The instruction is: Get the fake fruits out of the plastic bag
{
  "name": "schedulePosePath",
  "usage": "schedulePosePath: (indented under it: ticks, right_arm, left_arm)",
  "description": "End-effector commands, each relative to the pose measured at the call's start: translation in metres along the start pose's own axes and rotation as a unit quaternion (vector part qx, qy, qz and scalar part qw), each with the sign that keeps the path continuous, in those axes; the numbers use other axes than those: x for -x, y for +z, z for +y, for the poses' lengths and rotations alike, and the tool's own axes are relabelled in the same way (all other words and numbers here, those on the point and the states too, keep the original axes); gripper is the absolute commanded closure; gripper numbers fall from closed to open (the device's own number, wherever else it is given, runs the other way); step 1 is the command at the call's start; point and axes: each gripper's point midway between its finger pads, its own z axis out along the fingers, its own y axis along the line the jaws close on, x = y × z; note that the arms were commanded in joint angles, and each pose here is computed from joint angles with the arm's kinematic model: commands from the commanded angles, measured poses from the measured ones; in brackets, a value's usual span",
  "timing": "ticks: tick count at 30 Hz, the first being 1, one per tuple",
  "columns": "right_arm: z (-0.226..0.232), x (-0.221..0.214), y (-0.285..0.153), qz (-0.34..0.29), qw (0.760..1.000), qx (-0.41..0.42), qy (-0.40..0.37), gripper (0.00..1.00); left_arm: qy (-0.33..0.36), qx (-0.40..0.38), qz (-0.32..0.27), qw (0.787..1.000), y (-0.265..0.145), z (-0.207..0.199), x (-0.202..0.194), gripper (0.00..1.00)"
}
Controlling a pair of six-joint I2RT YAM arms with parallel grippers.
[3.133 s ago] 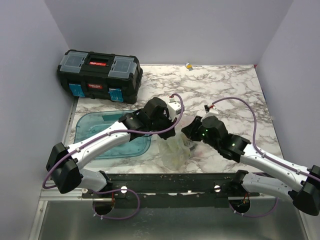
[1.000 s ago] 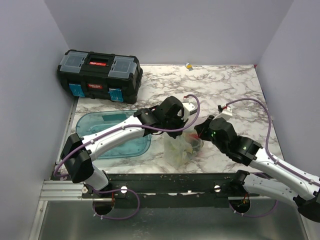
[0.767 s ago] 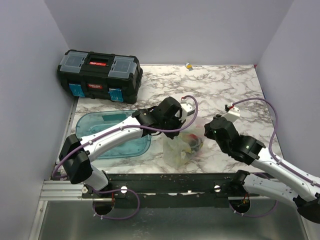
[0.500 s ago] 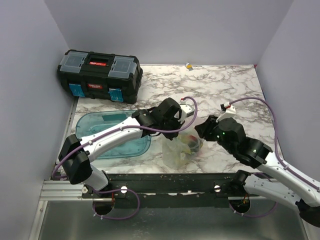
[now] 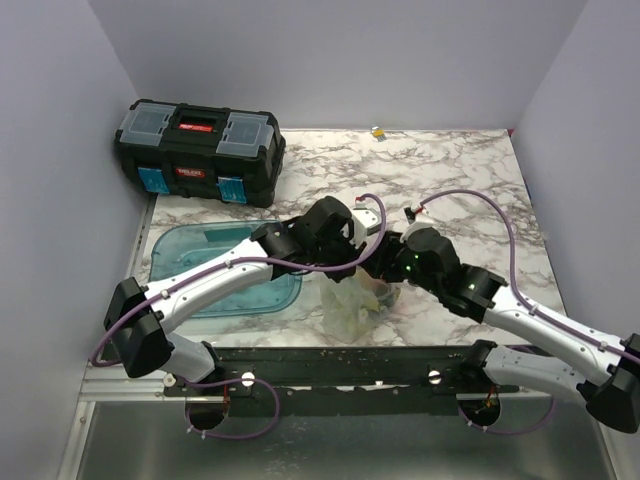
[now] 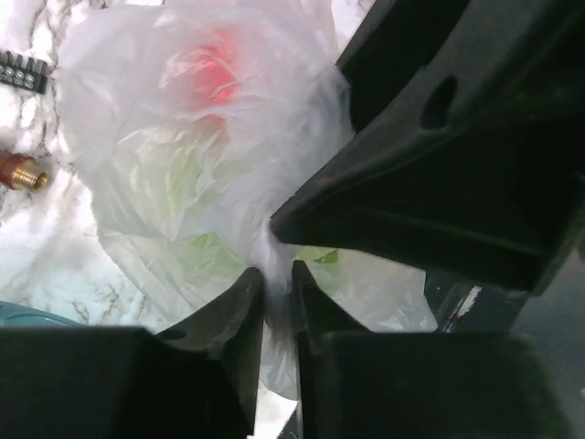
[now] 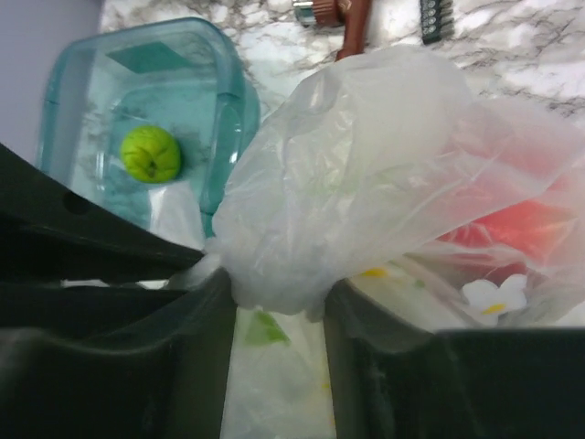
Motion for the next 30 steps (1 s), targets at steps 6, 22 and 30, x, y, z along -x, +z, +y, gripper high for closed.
schedulePosePath:
  ticks: [6, 22, 30]
  right_arm:
    - [-0.020, 0.020, 0.000, -0.065, 0.995, -0.060, 0.055, 0.94]
    - [-0.028, 0.043, -0.025, -0.117, 0.988, -0.073, 0.064, 0.94]
    - [-0.023, 0.033, -0.016, -0.097, 0.991, -0.059, 0.067, 0.94]
  left_arm:
    - [0.011, 0.004, -0.009, 1.000, -0.002, 0.001, 0.006, 0.47]
    - [0.022, 0.029, -0.039, 0.999, -0.017, 0.007, 0.013, 0.30]
    - [0.047, -0.015, -0.154, 0.987, -0.051, -0.014, 0.037, 0.14]
